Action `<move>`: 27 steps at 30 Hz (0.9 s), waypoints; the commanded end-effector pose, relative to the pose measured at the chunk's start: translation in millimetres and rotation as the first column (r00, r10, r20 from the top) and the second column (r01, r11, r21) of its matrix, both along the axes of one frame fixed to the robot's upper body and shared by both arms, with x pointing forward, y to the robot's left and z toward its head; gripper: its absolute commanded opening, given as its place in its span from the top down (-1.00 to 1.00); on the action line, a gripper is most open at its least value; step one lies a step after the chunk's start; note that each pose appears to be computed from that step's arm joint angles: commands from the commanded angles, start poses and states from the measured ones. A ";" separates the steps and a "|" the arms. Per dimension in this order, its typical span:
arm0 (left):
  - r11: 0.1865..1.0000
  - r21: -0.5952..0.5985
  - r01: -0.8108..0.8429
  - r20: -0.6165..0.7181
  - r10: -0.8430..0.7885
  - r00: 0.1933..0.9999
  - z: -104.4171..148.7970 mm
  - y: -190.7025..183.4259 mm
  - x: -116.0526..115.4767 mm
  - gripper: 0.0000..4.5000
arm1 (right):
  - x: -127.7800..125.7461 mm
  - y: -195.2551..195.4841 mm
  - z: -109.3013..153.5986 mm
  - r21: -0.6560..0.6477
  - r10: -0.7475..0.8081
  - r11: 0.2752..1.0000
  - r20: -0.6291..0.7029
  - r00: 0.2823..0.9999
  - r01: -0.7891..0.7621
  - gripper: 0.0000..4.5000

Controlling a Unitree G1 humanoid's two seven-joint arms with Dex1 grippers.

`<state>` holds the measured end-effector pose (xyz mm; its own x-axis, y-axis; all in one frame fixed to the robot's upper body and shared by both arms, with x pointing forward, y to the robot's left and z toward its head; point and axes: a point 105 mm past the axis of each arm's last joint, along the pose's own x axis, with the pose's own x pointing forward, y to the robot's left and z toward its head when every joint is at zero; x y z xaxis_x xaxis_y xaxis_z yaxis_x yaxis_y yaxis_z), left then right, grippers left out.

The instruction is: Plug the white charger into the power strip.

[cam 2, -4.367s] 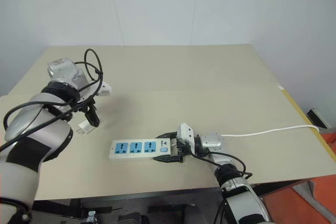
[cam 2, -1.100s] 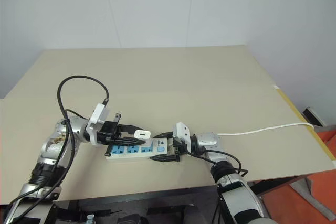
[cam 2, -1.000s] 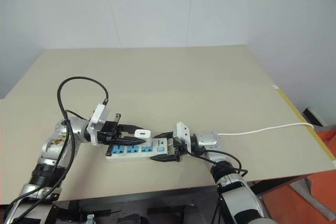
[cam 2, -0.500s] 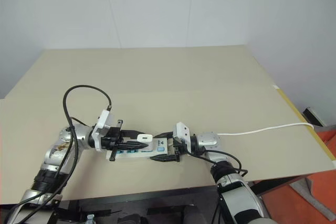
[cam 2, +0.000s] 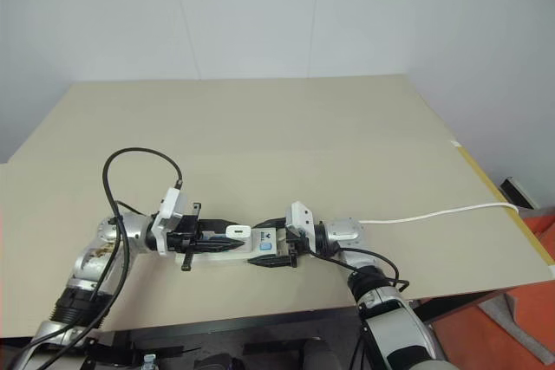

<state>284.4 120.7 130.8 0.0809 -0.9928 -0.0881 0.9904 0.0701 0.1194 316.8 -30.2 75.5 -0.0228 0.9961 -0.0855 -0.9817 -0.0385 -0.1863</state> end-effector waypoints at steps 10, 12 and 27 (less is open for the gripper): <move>1.000 -0.019 -0.015 0.027 0.015 1.000 3.7 -2.9 3.8 0.57 | -1.3 2.6 1.4 -0.008 0.015 1.000 0.013 1.000 -0.015 -0.52; 1.000 -0.012 -0.014 0.021 0.014 1.000 1.6 -2.4 3.9 0.57 | -1.2 2.5 1.4 -0.008 0.015 1.000 0.013 1.000 -0.015 -0.52; 0.999 0.046 -0.028 -0.011 0.029 1.000 -15.2 9.6 9.5 0.57 | -1.3 1.9 2.3 -0.004 0.013 1.000 0.015 1.000 -0.013 -0.52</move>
